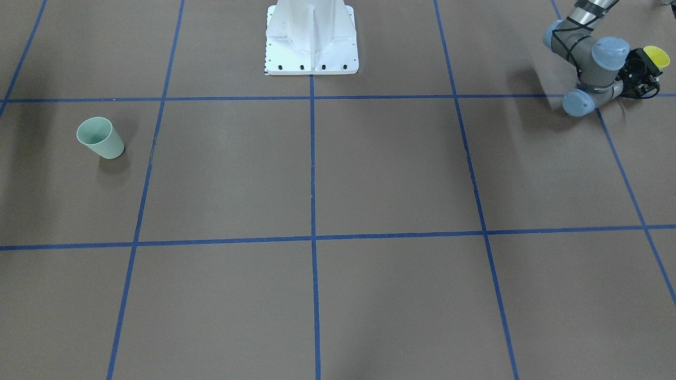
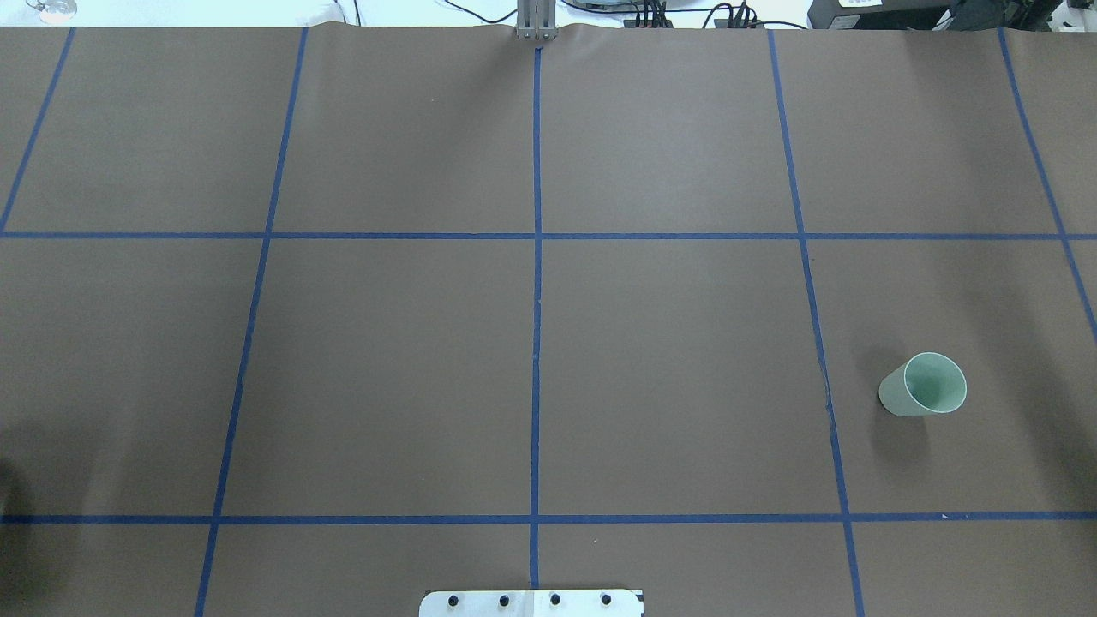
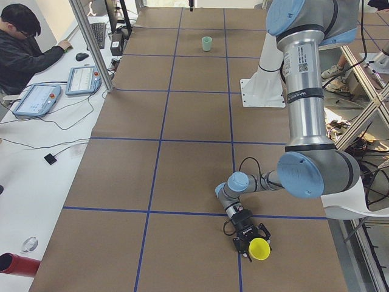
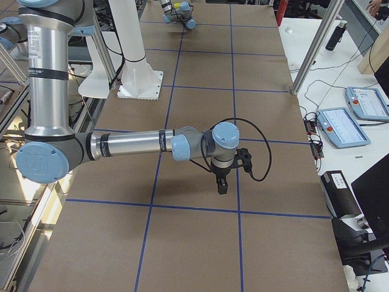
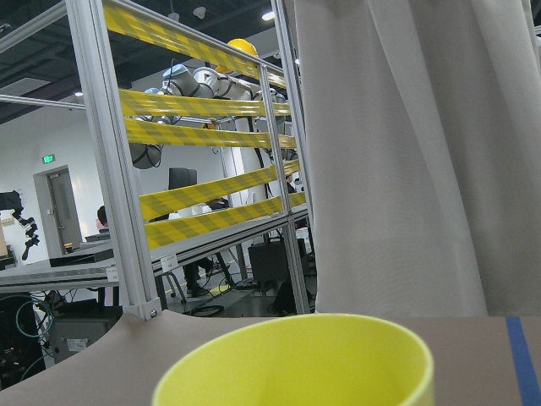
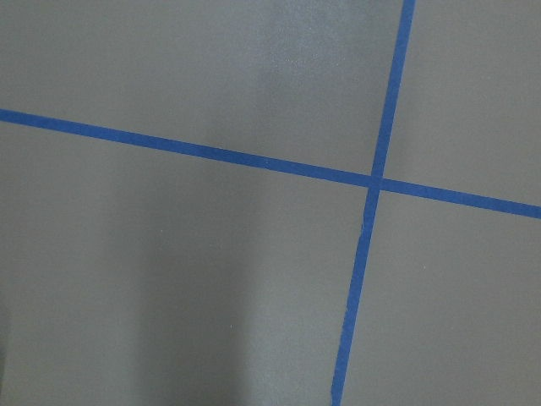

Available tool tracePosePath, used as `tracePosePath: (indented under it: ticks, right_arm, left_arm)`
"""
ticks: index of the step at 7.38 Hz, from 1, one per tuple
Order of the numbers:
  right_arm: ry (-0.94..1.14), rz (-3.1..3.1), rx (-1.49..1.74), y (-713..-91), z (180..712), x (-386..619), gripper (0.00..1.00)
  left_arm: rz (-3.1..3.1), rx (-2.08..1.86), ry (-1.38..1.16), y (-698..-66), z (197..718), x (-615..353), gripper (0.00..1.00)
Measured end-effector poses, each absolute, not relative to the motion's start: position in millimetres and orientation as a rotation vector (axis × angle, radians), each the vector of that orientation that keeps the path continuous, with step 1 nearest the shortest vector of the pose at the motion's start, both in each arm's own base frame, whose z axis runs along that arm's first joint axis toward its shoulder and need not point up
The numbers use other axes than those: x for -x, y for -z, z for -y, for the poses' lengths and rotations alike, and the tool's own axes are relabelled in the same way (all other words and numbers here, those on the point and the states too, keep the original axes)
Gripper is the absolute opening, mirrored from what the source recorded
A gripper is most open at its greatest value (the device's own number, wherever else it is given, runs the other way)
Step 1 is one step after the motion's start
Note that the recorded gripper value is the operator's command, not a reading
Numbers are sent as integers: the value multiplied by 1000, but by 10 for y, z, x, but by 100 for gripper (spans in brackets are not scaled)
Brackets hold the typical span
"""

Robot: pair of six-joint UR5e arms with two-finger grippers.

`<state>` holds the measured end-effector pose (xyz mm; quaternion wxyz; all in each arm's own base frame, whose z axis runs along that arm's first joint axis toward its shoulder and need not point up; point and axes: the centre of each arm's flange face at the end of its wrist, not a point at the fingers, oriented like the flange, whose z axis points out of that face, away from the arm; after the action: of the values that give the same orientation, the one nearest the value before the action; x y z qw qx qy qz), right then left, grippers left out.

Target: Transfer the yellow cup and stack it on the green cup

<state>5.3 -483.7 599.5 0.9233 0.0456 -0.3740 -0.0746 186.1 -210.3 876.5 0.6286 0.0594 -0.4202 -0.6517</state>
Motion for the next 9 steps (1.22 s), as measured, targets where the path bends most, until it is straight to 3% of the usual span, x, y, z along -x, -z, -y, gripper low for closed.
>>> tracePosePath:
  ticks: [5, 7, 9]
  right_arm:
    - [159, 769, -108, -5913, 4850, -51, 100]
    - [164, 767, -120, -5855, 4837, -55, 100]
    - [168, 749, -134, -5824, 4842, -67, 100]
  left_arm:
    - [948, -103, 1343, -8791, 1881, -986, 0]
    - [821, -116, 1263, -8532, 2439, -576, 0]
    - [688, -167, 1176, -8070, 3361, -247, 0]
